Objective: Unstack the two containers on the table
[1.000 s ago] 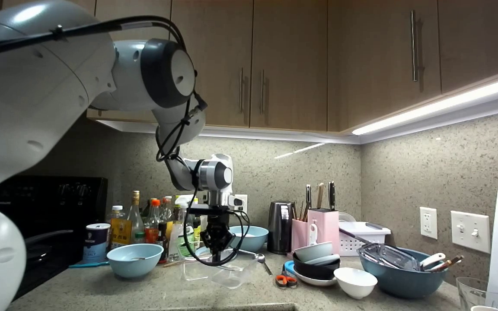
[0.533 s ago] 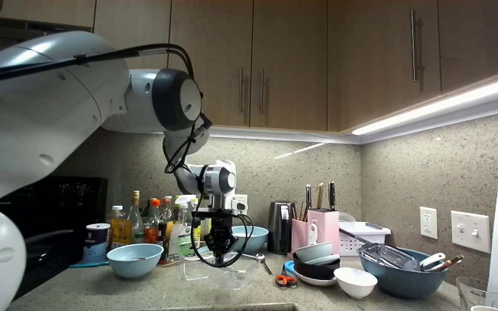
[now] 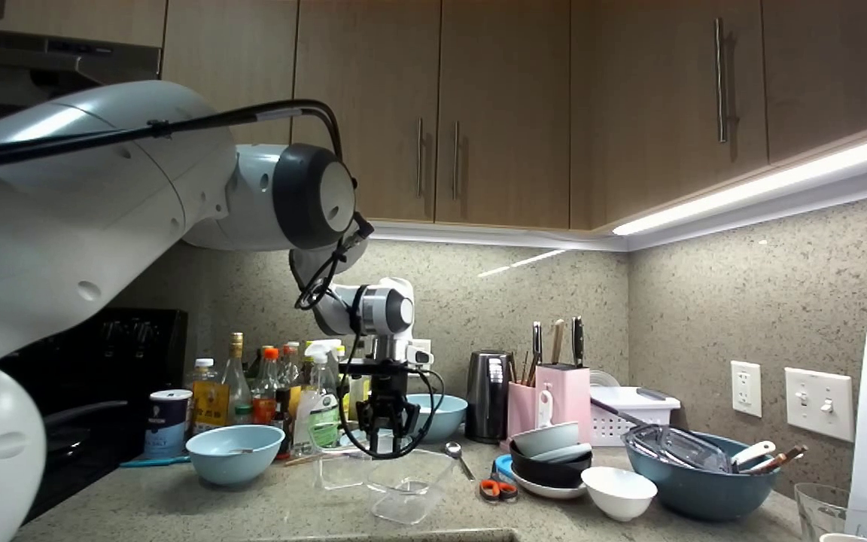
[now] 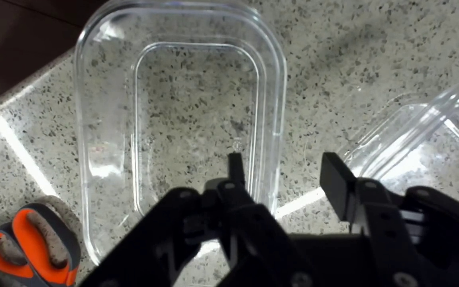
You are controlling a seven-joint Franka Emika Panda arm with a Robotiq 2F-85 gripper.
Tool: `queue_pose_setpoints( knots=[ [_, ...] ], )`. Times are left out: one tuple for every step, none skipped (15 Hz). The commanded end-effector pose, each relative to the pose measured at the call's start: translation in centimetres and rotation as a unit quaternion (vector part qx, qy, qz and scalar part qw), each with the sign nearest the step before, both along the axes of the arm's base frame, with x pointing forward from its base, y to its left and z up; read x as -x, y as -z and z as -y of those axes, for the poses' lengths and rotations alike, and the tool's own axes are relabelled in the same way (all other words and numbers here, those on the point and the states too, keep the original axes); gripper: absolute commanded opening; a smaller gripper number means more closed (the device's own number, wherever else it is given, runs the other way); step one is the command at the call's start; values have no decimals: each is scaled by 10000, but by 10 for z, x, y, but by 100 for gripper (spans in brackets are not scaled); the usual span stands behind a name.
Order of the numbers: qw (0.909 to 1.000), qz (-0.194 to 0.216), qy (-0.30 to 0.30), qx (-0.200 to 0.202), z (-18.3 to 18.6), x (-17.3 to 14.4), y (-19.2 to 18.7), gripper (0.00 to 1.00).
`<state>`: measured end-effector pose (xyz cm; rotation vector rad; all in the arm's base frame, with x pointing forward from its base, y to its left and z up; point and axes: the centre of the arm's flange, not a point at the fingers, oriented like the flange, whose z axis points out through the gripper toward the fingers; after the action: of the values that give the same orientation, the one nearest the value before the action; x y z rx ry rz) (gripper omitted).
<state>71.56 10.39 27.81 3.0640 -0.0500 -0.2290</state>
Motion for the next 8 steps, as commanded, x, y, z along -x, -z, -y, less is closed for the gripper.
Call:
queue_pose_setpoints(
  knots=[
    [9999, -23, 51, 120, -12, 5, -26, 85],
    [9999, -23, 96, 127, -17, 9, -35, 91],
    [9997, 13, 189, 184, -23, 16, -47, 98],
    [9995, 59, 256, 192, -28, 22, -58, 99],
    [9993, 128, 309, 143, -34, 30, -72, 100],
    [9990, 242, 349, 109, -40, 37, -86, 100],
    [9985, 387, 387, 90, -46, 43, -100, 100],
    [9976, 539, 430, 50, -51, 50, -113, 100]
  ],
)
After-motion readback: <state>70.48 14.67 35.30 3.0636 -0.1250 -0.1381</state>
